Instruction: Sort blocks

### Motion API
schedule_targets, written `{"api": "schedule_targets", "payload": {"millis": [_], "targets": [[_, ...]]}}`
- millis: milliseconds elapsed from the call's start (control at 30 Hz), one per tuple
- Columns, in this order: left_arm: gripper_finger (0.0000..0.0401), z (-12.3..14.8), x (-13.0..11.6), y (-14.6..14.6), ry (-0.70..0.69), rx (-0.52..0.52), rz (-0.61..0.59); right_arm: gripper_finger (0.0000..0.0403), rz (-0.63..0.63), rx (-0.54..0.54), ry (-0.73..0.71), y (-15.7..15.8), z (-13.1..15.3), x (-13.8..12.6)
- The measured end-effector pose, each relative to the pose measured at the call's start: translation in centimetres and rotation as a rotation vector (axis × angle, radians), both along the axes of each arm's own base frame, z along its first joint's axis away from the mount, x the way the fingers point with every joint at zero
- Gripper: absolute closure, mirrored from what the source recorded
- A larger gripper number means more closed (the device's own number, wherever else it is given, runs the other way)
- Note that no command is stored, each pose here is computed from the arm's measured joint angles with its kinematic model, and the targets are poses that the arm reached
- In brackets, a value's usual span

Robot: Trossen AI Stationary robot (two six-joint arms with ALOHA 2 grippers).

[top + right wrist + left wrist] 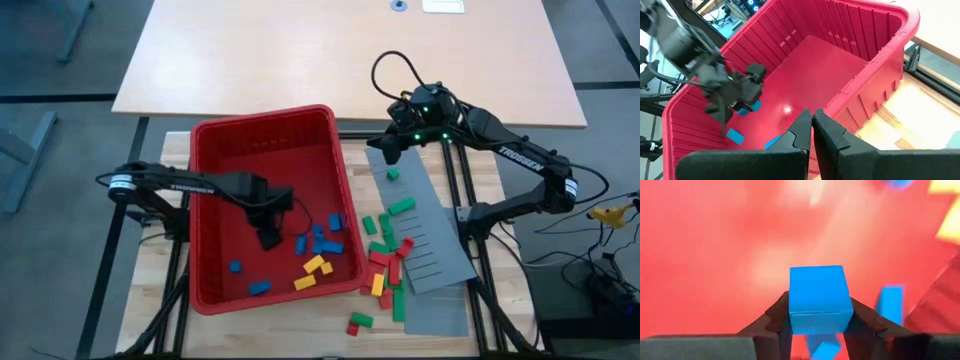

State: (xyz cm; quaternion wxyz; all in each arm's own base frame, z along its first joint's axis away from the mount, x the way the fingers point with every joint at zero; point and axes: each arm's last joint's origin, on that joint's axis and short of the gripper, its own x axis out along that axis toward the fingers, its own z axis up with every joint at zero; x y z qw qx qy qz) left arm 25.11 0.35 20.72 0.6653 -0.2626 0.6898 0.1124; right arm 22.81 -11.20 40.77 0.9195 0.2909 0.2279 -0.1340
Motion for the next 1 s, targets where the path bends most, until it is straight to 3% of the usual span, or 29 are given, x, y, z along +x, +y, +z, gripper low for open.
{"api": "schedule_targets", "payload": {"millis": [267, 533, 733, 1000], "targets": [[0.0290, 6.8, 3.5, 0.7, -0.294, 0.188, -0.049, 0.0403, -0.001, 0.000, 0.000, 0.0, 0.0, 0.0], [0.0290, 11.9, 7.6, 1.3, -0.671, 0.274, -0.127, 0.0403, -0.003, -0.003, -0.001, 0.0, 0.0, 0.0], [0.0290, 13.5, 10.4, 1.9, -0.792, 0.302, -0.174, 0.0403, -0.003, -0.003, -0.002, 0.0, 0.0, 0.0], [0.0290, 12.7, 14.6, 1.9, -0.866, 0.251, -0.253, 0.0403, -0.008, -0.001, -0.002, 0.0, 0.0, 0.0]]}}
